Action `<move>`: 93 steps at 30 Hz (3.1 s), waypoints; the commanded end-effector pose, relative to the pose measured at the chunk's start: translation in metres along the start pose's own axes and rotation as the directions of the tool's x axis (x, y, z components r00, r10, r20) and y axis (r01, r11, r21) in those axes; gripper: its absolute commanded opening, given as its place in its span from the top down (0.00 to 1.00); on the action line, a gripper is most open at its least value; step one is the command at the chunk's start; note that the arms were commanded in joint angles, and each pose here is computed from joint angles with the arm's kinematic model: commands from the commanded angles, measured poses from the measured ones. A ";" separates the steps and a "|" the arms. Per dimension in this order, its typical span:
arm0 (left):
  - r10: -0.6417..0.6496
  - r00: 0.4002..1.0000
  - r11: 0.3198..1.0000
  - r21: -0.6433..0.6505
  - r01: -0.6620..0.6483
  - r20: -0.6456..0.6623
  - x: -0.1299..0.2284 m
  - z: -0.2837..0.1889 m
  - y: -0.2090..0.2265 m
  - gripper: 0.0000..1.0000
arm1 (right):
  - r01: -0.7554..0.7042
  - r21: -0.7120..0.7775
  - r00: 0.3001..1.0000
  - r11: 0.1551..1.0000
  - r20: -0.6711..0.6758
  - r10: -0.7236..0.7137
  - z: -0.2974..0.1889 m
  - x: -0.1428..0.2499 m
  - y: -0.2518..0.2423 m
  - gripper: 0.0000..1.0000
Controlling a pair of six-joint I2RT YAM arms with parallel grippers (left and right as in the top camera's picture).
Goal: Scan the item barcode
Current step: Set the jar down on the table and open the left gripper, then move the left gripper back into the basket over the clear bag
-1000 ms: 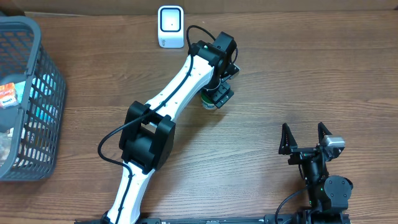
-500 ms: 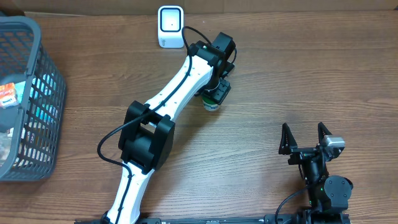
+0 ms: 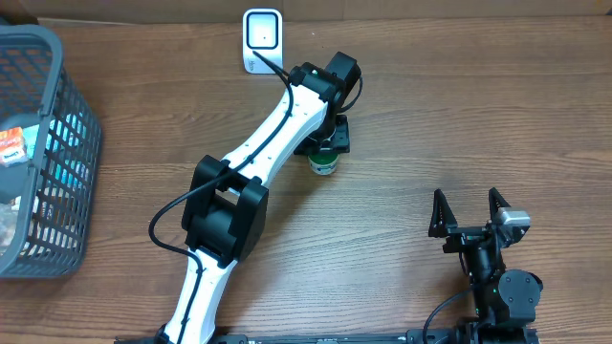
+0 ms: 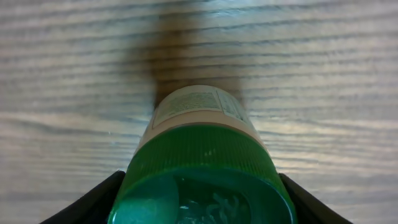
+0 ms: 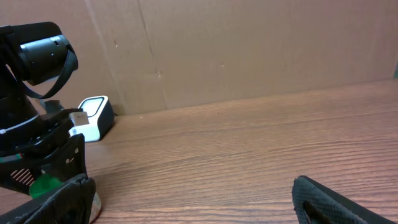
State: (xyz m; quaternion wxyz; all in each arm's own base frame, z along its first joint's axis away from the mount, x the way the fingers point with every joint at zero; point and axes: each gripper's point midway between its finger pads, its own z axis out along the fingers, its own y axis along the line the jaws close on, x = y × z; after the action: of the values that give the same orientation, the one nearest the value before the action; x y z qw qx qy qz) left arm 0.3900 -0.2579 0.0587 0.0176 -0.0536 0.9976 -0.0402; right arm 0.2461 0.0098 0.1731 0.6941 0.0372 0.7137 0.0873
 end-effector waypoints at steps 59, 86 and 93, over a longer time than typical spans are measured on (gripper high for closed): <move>-0.761 0.325 0.488 0.165 0.857 0.561 0.021 -0.343 0.491 0.06 | 0.002 -0.006 1.000 1.000 0.003 -0.002 0.000 0.002 0.001 0.00; -0.912 0.286 0.268 -0.102 0.958 0.293 0.029 -0.111 0.604 0.08 | 0.002 -0.006 1.000 1.000 0.003 -0.002 0.000 0.002 0.001 0.00; -0.904 0.300 0.282 -0.101 0.954 0.306 0.028 -0.067 0.610 0.07 | 0.002 -0.006 1.000 1.000 0.003 -0.002 0.000 0.002 0.001 0.00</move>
State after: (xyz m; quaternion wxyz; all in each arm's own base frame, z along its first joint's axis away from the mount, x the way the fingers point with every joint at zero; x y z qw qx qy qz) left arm 0.3025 0.3503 0.0922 0.0910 -0.6368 0.7606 0.0880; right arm 0.2461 0.0098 0.1731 0.6941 0.0372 0.7137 0.0873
